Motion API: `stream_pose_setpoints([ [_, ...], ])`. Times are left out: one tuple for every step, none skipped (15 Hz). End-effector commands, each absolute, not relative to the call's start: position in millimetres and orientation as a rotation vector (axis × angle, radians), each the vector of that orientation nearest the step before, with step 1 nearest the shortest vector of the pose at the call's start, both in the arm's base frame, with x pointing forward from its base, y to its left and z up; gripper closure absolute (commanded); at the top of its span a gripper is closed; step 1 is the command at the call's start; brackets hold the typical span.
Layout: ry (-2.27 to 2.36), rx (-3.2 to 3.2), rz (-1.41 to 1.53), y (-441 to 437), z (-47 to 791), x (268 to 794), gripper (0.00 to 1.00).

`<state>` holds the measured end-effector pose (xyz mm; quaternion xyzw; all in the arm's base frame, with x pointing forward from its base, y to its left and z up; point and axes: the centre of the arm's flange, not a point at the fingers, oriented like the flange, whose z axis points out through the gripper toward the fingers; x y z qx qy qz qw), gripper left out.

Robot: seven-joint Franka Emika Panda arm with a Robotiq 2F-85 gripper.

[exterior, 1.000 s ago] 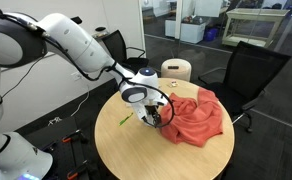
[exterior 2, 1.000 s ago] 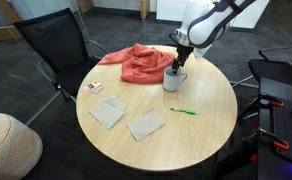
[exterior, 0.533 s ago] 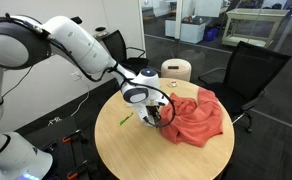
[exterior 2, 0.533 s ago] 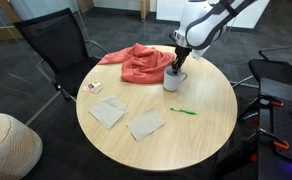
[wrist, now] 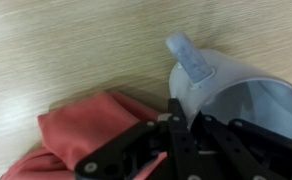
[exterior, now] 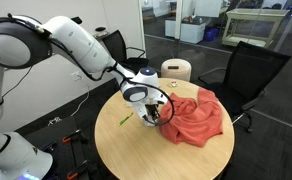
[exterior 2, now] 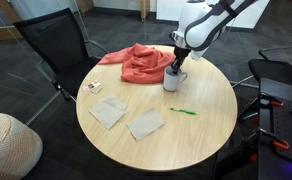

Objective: Move the white mug to the right

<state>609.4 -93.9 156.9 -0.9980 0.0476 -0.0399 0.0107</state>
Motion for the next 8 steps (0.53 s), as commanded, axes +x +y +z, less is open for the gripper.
stream_pose_setpoints([
  [0.229,-3.115,-0.076,-79.0,174.1,594.3,0.97],
  [0.261,-3.116,-0.074,-77.9,178.3,587.7,0.97],
  [0.296,-3.116,-0.072,-77.1,181.3,581.6,0.97],
  [0.339,-3.115,-0.074,-77.1,185.2,574.1,0.97],
  [0.375,-3.112,-0.074,-77.9,186.3,567.5,0.97],
  [0.416,-3.107,-0.074,-79.8,188.7,560.3,0.97],
  [0.468,-3.099,-0.084,-84.3,192.1,552.5,0.97],
  [0.506,-3.094,-0.088,-87.7,194.1,546.6,0.97],
])
